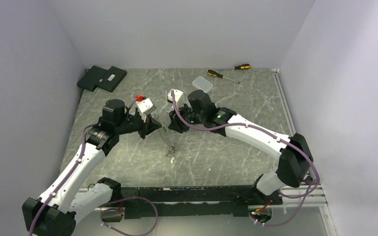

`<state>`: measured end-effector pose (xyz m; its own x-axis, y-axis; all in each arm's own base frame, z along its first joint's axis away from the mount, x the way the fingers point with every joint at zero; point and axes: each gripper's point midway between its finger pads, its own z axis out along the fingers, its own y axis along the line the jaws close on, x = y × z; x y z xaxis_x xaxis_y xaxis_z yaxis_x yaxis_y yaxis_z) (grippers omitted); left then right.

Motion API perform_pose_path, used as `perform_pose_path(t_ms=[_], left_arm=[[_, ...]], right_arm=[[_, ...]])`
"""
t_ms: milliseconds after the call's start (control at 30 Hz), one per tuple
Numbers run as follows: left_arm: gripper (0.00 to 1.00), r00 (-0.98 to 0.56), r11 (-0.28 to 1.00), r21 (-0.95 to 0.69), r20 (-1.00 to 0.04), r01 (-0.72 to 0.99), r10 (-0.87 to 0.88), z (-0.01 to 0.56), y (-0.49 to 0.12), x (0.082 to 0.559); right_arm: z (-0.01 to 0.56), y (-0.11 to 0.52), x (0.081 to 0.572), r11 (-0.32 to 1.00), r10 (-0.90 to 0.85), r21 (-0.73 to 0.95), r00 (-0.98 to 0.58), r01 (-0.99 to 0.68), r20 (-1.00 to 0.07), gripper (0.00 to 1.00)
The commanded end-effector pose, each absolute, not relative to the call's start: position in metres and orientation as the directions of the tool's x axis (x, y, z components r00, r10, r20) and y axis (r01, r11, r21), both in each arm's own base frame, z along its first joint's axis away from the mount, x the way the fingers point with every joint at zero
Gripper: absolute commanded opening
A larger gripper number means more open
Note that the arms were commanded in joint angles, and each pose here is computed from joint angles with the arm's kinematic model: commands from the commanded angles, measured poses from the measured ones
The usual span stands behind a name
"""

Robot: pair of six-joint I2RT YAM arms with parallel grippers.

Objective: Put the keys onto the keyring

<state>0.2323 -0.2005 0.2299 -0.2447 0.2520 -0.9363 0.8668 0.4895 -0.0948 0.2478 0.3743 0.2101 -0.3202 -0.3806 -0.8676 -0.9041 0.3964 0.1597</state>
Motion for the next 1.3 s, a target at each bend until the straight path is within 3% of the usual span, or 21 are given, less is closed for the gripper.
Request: perform_pose_path(t_ms=[0,167,467,900,1100,1267], left_arm=[[0.00,-0.126,0.451,-0.020,-0.970,0.893,0.208,0.267,-0.205,0.227],[0.00,-0.093,0.421,-0.006,-0.978,0.907,0.187,0.276,-0.208,0.220],[0.00,-0.037,0.270,-0.004,-0.992,0.963,0.120,0.291,-0.221,0.195],[0.00,-0.029,0.161,-0.015,-0.996,0.987,0.084,0.296,-0.229,0.181],[0.00,-0.024,0.158,-0.011,-0.996,0.987,0.082,0.296,-0.229,0.179],[0.00,-0.019,0.150,-0.007,-0.997,0.989,0.078,0.298,-0.229,0.177]], right_arm=[[0.248,0.366,0.244,0.316,-0.327,0.046,-0.154,-0.948,-0.932,0.38],[0.268,0.358,0.224,0.190,-0.303,-0.046,-0.014,-0.981,-0.953,0.44],[0.296,0.363,0.186,-0.048,-0.212,-0.032,0.041,-0.998,-0.977,0.40],[0.307,0.365,0.180,-0.090,-0.184,-0.029,0.045,-0.996,-0.982,0.28],[0.310,0.368,0.184,-0.076,-0.180,-0.031,0.044,-0.997,-0.983,0.28],[0.313,0.369,0.190,-0.046,-0.176,-0.038,0.046,-0.998,-0.983,0.36]])
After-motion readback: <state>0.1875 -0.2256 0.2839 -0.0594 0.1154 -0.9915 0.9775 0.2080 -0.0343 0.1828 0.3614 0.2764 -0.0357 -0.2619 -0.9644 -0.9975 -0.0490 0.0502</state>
